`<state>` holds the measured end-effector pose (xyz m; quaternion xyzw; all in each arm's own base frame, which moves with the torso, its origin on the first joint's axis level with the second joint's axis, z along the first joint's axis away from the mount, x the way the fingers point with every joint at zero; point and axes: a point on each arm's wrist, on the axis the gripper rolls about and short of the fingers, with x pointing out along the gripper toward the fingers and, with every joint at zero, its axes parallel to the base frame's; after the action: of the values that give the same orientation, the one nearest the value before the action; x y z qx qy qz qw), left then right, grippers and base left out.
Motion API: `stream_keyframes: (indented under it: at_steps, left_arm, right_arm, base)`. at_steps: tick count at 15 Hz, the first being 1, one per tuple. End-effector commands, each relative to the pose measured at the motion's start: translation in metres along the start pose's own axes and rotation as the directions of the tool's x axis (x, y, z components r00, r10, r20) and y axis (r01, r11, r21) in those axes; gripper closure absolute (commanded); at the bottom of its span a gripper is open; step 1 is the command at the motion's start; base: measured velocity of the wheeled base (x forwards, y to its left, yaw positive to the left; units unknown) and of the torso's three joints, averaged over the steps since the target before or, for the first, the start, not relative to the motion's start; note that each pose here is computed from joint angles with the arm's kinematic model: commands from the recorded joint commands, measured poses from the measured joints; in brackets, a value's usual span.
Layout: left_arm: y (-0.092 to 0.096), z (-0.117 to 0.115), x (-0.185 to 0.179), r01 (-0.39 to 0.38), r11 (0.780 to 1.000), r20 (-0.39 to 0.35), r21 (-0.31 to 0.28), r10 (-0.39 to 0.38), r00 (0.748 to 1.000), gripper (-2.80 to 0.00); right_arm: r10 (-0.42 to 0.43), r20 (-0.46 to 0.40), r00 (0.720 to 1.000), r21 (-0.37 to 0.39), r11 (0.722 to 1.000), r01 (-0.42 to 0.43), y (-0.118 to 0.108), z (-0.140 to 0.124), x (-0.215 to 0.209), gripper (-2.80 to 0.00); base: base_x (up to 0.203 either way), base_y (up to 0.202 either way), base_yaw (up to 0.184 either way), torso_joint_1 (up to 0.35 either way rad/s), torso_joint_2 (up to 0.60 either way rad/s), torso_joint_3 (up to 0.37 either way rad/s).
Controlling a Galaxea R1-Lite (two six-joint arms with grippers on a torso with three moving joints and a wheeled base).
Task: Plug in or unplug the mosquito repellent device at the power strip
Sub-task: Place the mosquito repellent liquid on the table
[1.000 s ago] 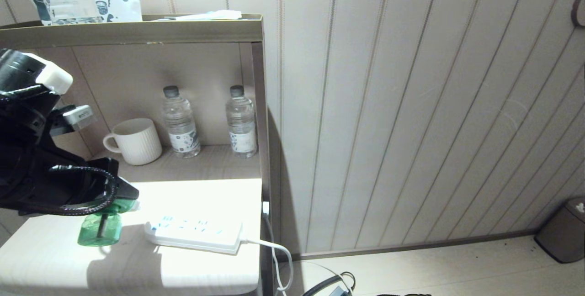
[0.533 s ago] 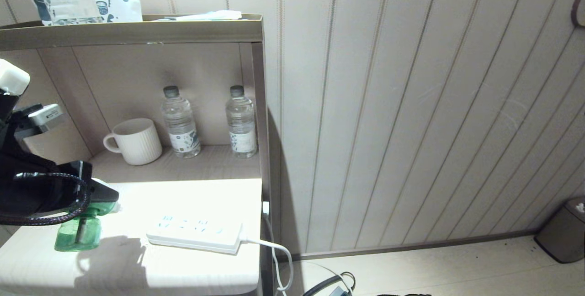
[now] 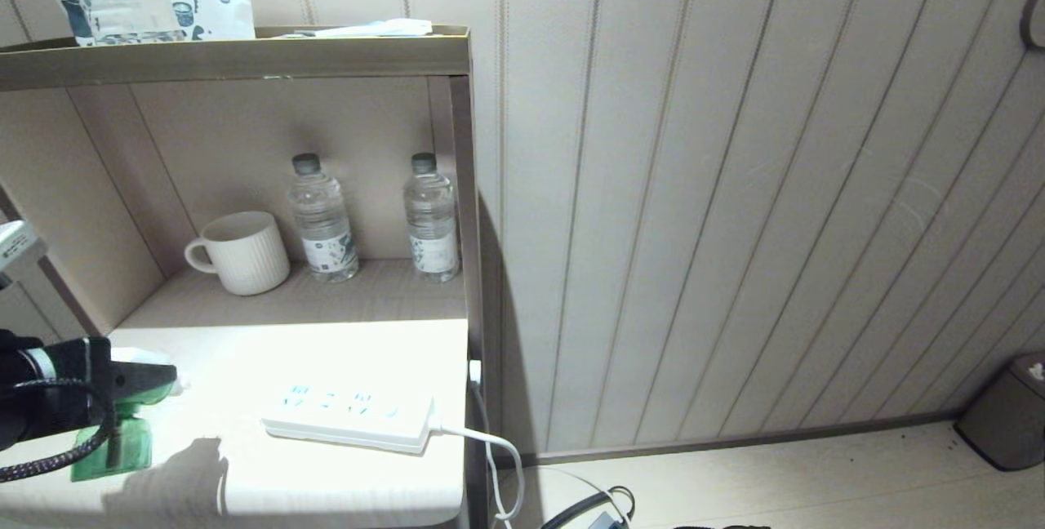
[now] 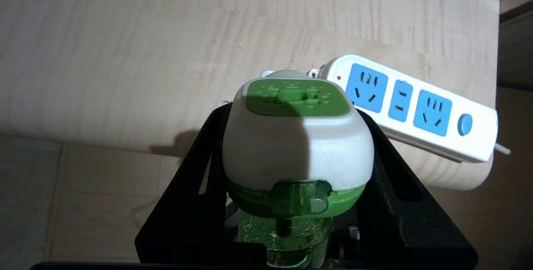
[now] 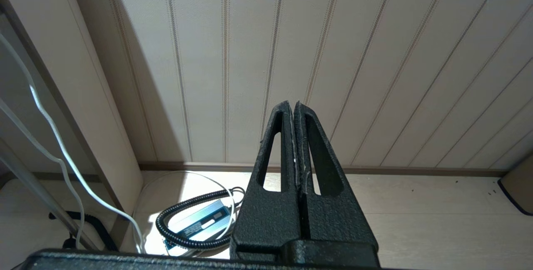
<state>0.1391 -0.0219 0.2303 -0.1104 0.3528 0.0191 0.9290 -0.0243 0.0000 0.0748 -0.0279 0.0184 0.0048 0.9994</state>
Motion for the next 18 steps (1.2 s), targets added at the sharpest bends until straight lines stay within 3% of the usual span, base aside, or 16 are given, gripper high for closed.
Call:
stream_keyframes:
  at_steps: [1, 3, 5, 6, 8, 9, 11, 14, 18]
  left_arm:
    - [0.006, -0.015, -0.004, 0.003, 1.000, 0.038, -0.006, -0.002, 0.999, 0.00]
    - [0.009, -0.029, 0.009, -0.004, 1.000, 0.099, 0.004, 0.004, 0.995, 0.00]
    - [0.011, -0.039, 0.024, 0.008, 0.999, 0.234, 0.033, -0.016, 0.972, 0.00]
    - [0.012, -0.039, 0.028, 0.017, 0.999, 0.329, 0.047, -0.031, 0.944, 0.00]
    - [0.017, -0.033, 0.033, 0.010, 0.999, 0.514, 0.044, -0.031, 0.857, 0.00]
    - [0.022, -0.030, 0.037, -0.022, 0.999, 0.549, 0.027, 0.003, 0.836, 0.00]
    - [0.028, -0.025, 0.048, -0.061, 0.998, 0.563, -0.002, 0.052, 0.825, 0.00]
    - [0.031, -0.024, 0.072, -0.072, 0.997, 0.580, -0.010, 0.065, 0.812, 0.00]
    - [0.038, -0.020, 0.095, -0.088, 0.996, 0.634, -0.033, 0.089, 0.768, 0.00]
  right_arm:
    - [0.001, -0.001, 1.000, -0.001, 1.000, -0.001, 0.000, 0.000, 0.000, 0.00]
    - [0.001, -0.001, 1.000, -0.001, 1.000, -0.001, 0.000, 0.000, 0.000, 0.00]
    - [0.001, -0.001, 1.000, -0.001, 1.000, -0.001, 0.000, 0.000, 0.000, 0.00]
    - [0.001, -0.001, 1.000, -0.001, 1.000, -0.001, 0.000, 0.000, 0.000, 0.00]
    - [0.001, -0.001, 1.000, -0.001, 1.000, -0.001, 0.000, 0.000, 0.000, 0.00]
    - [0.001, -0.001, 1.000, -0.001, 1.000, -0.001, 0.000, 0.000, 0.000, 0.00]
    - [0.001, -0.001, 1.000, -0.001, 1.000, -0.001, 0.000, 0.000, 0.000, 0.00]
    - [0.001, -0.001, 1.000, -0.001, 1.000, -0.001, 0.000, 0.000, 0.000, 0.00]
    - [0.001, -0.001, 1.000, -0.001, 1.000, -0.001, 0.000, 0.000, 0.000, 0.00]
  base:
    - [0.000, 0.000, 0.000, 0.000, 0.00, 0.000]
    - [0.000, 0.000, 0.000, 0.000, 0.00, 0.000]
    - [0.000, 0.000, 0.000, 0.000, 0.00, 0.000]
    - [0.000, 0.000, 0.000, 0.000, 0.00, 0.000]
    - [0.000, 0.000, 0.000, 0.000, 0.00, 0.000]
    - [0.000, 0.000, 0.000, 0.000, 0.00, 0.000]
    - [0.000, 0.000, 0.000, 0.000, 0.00, 0.000]
    - [0.000, 0.000, 0.000, 0.000, 0.00, 0.000]
    - [0.000, 0.000, 0.000, 0.000, 0.00, 0.000]
